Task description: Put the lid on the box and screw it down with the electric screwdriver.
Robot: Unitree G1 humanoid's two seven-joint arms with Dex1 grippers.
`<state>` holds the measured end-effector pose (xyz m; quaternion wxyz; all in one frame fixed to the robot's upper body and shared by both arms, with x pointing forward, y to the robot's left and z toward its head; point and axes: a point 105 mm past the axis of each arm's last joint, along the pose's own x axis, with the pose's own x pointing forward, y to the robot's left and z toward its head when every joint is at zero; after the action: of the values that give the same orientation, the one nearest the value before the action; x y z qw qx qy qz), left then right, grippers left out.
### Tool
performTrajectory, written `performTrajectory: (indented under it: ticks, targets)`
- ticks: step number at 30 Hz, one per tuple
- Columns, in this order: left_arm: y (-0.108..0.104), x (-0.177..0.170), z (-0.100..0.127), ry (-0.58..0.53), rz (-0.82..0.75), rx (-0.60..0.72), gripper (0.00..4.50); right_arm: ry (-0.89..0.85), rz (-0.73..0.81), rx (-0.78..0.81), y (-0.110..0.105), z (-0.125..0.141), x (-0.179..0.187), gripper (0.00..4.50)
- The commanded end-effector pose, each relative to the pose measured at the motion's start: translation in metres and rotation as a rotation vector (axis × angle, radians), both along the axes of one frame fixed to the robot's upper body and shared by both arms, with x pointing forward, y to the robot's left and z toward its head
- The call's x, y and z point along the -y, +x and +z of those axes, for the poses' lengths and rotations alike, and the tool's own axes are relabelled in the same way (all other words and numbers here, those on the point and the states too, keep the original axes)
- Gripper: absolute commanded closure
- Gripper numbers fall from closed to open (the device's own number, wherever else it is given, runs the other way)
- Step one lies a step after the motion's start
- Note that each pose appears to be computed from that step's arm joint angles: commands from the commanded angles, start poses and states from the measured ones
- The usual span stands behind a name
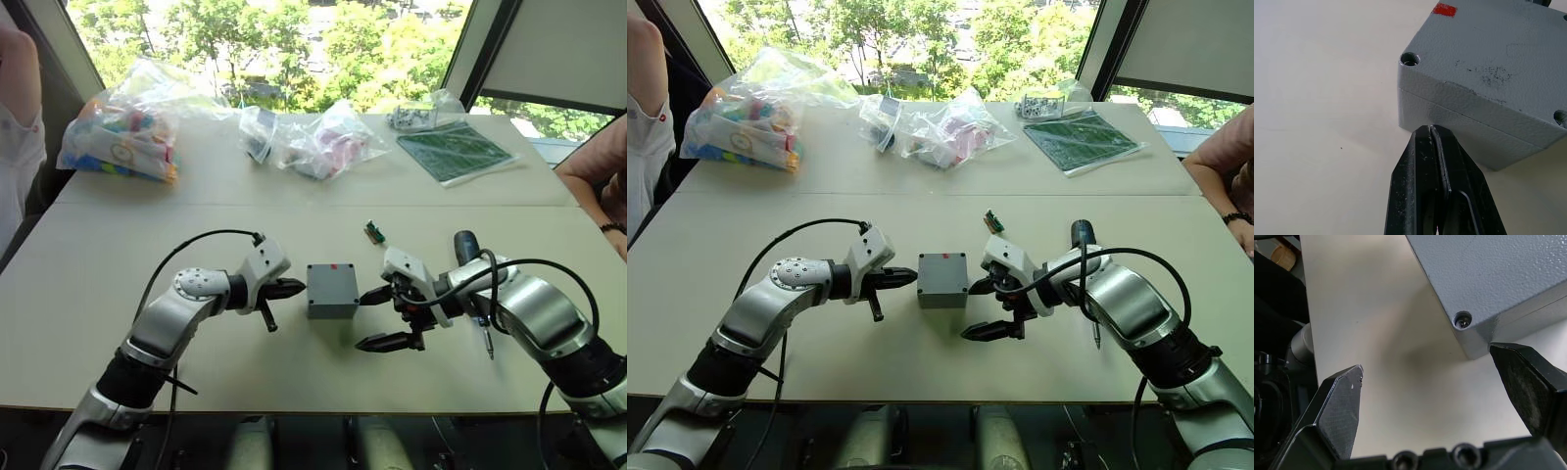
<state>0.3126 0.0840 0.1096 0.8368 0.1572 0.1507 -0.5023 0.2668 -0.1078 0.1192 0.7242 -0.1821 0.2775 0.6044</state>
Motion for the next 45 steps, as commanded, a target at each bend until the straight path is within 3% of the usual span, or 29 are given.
performTrajectory:
  ticks: [1,7,10,12,14,18,23,24,26,31,45]
  targets:
    - [0.004,0.003,0.013,-0.017,-0.013,0.054,4.5,0.039,0.006,0.041,0.0,0.013,-0.006,0.07]
    - [-0.001,-0.002,0.017,-0.012,-0.024,0.049,4.5,0.013,-0.042,0.076,0.008,0.023,0.012,0.07]
    - [-0.007,-0.016,0.026,-0.036,-0.014,0.039,4.5,0.071,-0.106,0.114,0.02,0.052,0.035,0.07]
    - [-0.01,-0.027,0.042,-0.123,0.016,0.021,4.5,0.22,-0.185,0.151,0.037,0.082,0.041,0.07]
    - [-0.01,-0.035,0.063,-0.241,0.052,0.011,4.5,0.293,-0.284,0.25,0.066,0.091,0.047,0.07]
    - [-0.014,-0.035,0.083,-0.341,0.068,0.009,4.5,0.29,-0.471,0.398,0.117,0.074,0.055,0.07]
    - [-0.021,-0.035,0.079,-0.312,0.067,-0.007,4.5,0.284,-0.541,0.432,0.146,0.045,0.051,0.07]
    - [-0.02,-0.036,0.08,-0.314,0.076,-0.003,4.5,0.278,-0.55,0.435,0.15,0.042,0.05,0.28]
    - [-0.018,-0.039,0.082,-0.316,0.102,0.01,4.5,0.261,-0.549,0.438,0.155,0.036,0.049,0.66]
    - [-0.02,-0.04,0.08,-0.308,0.125,0.013,4.5,0.235,-0.537,0.439,0.159,0.029,0.048,2.23]
    - [-0.024,-0.037,0.075,-0.288,0.119,-0.001,4.5,0.213,-0.548,0.416,0.157,0.018,0.054,2.23]
